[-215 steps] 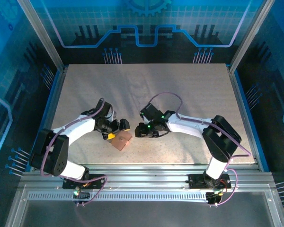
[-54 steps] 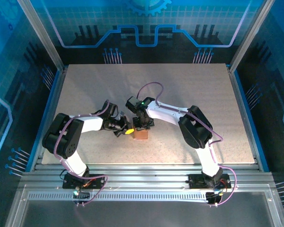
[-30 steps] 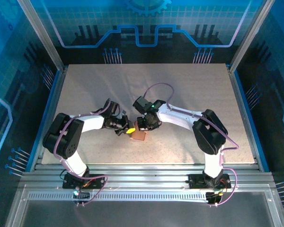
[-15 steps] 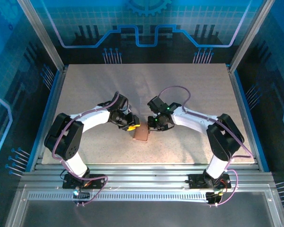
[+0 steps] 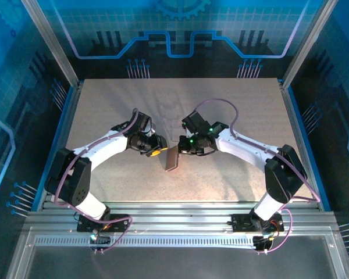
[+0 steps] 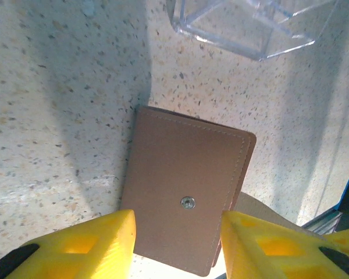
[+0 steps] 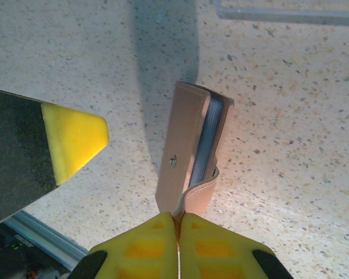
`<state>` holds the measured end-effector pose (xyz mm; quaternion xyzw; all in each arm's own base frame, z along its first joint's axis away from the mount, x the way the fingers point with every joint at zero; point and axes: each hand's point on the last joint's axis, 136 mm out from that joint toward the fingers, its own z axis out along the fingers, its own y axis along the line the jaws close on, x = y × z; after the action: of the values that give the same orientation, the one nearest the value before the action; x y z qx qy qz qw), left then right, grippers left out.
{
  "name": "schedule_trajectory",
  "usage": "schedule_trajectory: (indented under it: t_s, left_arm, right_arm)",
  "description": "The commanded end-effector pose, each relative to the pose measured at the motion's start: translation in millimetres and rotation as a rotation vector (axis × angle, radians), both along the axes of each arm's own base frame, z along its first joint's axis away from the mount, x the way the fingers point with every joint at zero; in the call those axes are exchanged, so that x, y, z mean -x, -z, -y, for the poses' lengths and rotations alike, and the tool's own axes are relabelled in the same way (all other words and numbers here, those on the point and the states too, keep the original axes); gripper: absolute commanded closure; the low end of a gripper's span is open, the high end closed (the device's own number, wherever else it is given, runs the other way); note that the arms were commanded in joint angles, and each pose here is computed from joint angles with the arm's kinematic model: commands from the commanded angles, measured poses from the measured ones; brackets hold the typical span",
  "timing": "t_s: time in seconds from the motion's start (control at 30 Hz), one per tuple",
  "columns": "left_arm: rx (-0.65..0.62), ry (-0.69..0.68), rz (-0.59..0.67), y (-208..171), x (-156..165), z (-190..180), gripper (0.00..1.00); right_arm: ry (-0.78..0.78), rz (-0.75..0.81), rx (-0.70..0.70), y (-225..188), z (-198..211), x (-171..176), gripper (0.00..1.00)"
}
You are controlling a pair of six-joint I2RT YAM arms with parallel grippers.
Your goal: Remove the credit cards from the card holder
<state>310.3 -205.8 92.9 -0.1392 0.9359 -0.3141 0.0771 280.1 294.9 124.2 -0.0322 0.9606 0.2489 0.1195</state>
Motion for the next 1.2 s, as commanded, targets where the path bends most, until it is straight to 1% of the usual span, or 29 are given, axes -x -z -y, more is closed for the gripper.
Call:
schedule_trajectory:
  t_s: [0.0, 0.17, 0.3, 0.5, 0.63, 0.77, 0.93, 1.17]
  left_arm:
    - [-0.022, -0.017, 0.027, -10, -1, -14, 0.57]
    - [-0.019, -0.04, 0.033, -12, 0, -24, 0.57]
    - [-0.018, -0.045, 0.03, -11, 1, -28, 0.56]
    - [0.016, -0.027, 0.0, -5, 5, -22, 0.56]
    - [0.036, -0.016, -0.022, 2, 7, -17, 0.58]
    - [0.054, 0.029, -0.039, 8, 10, -2, 0.62]
    - [0.064, 0.071, -0.061, 14, 9, 20, 0.67]
    - [0.083, 0.109, -0.07, 16, 7, 45, 0.7]
  right_arm:
    - [-0.038, 0.052, -0.058, -34, -12, 3, 0.93]
    - [-0.067, 0.076, -0.077, -48, -26, 5, 0.94]
    - [-0.087, 0.078, -0.081, -49, -36, 5, 0.94]
    - [-0.093, 0.053, -0.077, -39, -45, 7, 0.93]
    - [-0.091, 0.054, -0.075, -39, -45, 8, 0.93]
    - [-0.079, 0.056, -0.047, -37, -36, 9, 0.93]
    - [-0.043, 0.049, -0.013, -30, -14, 12, 0.93]
    - [0.012, 0.032, 0.033, -17, 20, 17, 0.92]
